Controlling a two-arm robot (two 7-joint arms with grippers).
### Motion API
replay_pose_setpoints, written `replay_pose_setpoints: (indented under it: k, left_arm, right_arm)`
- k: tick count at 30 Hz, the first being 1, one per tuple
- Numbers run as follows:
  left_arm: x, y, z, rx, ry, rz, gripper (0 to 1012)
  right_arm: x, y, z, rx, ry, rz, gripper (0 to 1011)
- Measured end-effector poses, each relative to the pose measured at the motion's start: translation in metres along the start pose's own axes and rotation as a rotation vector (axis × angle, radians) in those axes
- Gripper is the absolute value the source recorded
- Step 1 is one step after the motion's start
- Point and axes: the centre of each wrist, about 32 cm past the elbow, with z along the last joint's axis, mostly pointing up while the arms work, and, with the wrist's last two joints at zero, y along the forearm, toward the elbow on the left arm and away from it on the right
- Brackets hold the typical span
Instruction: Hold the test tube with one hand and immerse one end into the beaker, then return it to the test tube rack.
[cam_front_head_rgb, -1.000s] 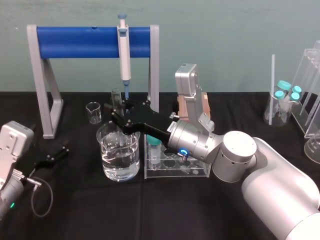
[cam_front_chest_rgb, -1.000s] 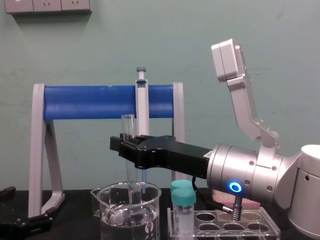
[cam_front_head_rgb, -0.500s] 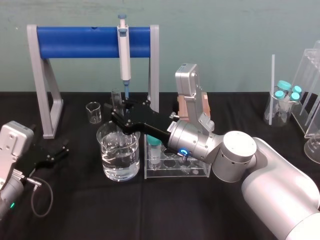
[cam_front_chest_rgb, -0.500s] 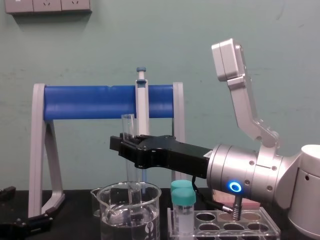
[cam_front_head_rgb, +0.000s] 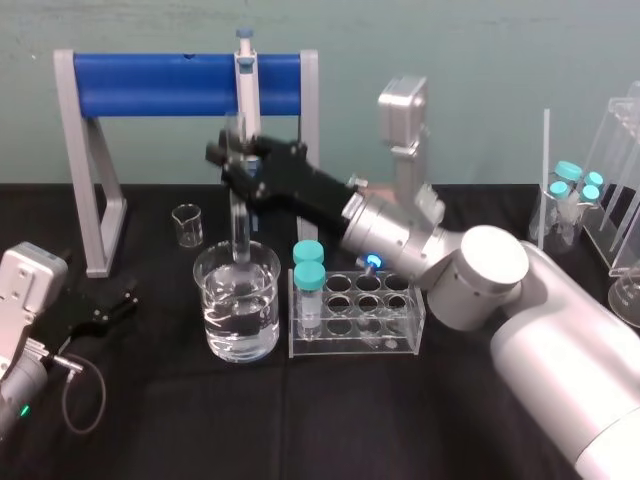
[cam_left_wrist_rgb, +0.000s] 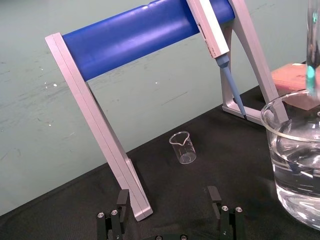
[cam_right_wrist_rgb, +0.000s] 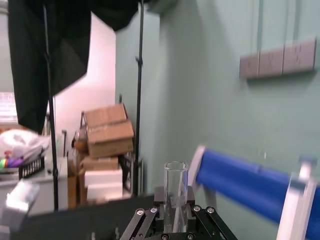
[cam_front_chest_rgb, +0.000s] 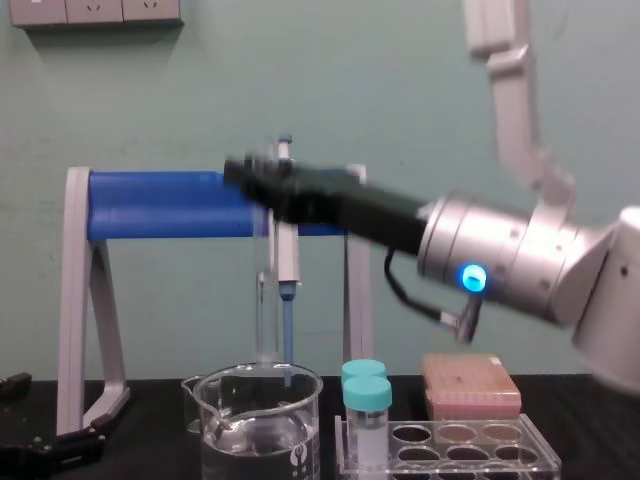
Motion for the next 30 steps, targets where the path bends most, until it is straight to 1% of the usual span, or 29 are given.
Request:
replay_pose_setpoints:
  k: [1, 2, 4, 5, 8, 9, 11, 15, 18, 19, 20, 21, 25, 26, 30]
  left_arm:
    - [0.0, 0.0, 0.0, 0.0, 0.0, 0.0, 1000]
    - [0.0, 0.0, 0.0, 0.0, 0.0, 0.0, 1000]
    - [0.0, 0.0, 0.0, 0.0, 0.0, 0.0, 1000]
    - [0.0, 0.0, 0.0, 0.0, 0.0, 0.0, 1000]
    - [0.0, 0.0, 0.0, 0.0, 0.0, 0.0, 1000]
    - [0.0, 0.0, 0.0, 0.0, 0.0, 0.0, 1000]
    - [0.0, 0.0, 0.0, 0.0, 0.0, 0.0, 1000]
    - [0.0, 0.0, 0.0, 0.0, 0.0, 0.0, 1000]
    - [0.0, 0.0, 0.0, 0.0, 0.0, 0.0, 1000]
    - [0.0, 0.0, 0.0, 0.0, 0.0, 0.0, 1000]
    - [0.0, 0.0, 0.0, 0.0, 0.0, 0.0, 1000]
    - [0.0, 0.0, 0.0, 0.0, 0.0, 0.0, 1000]
    - [0.0, 0.0, 0.0, 0.0, 0.0, 0.0, 1000]
    - [0.0, 0.0, 0.0, 0.0, 0.0, 0.0, 1000]
    - [0.0, 0.0, 0.0, 0.0, 0.0, 0.0, 1000]
  right_arm:
    - [0.0005, 0.0, 0.004, 0.014, -0.006, 0.001, 226]
    - [0.0017, 0.001, 0.012, 0.041, -0.021, 0.001, 226]
    - [0.0027, -0.001, 0.019, 0.067, -0.035, -0.001, 226]
    - [0.0036, -0.003, 0.026, 0.092, -0.049, -0.009, 226]
    - [0.0061, -0.01, 0.038, 0.125, -0.076, -0.036, 226]
    - [0.0061, -0.01, 0.038, 0.125, -0.076, -0.036, 226]
    - [0.0094, -0.021, 0.046, 0.139, -0.102, -0.082, 225]
    - [0.0141, -0.04, 0.054, 0.134, -0.138, -0.15, 226]
    - [0.0154, -0.053, 0.056, 0.121, -0.154, -0.193, 226]
    - [0.0155, -0.061, 0.057, 0.11, -0.16, -0.219, 226]
    - [0.0155, -0.065, 0.057, 0.105, -0.163, -0.231, 225]
    - [0.0148, -0.072, 0.056, 0.093, -0.164, -0.257, 226]
    - [0.0119, -0.085, 0.053, 0.068, -0.162, -0.29, 226]
    - [0.0093, -0.094, 0.049, 0.047, -0.153, -0.307, 226]
    - [0.0054, -0.104, 0.043, 0.02, -0.137, -0.318, 226]
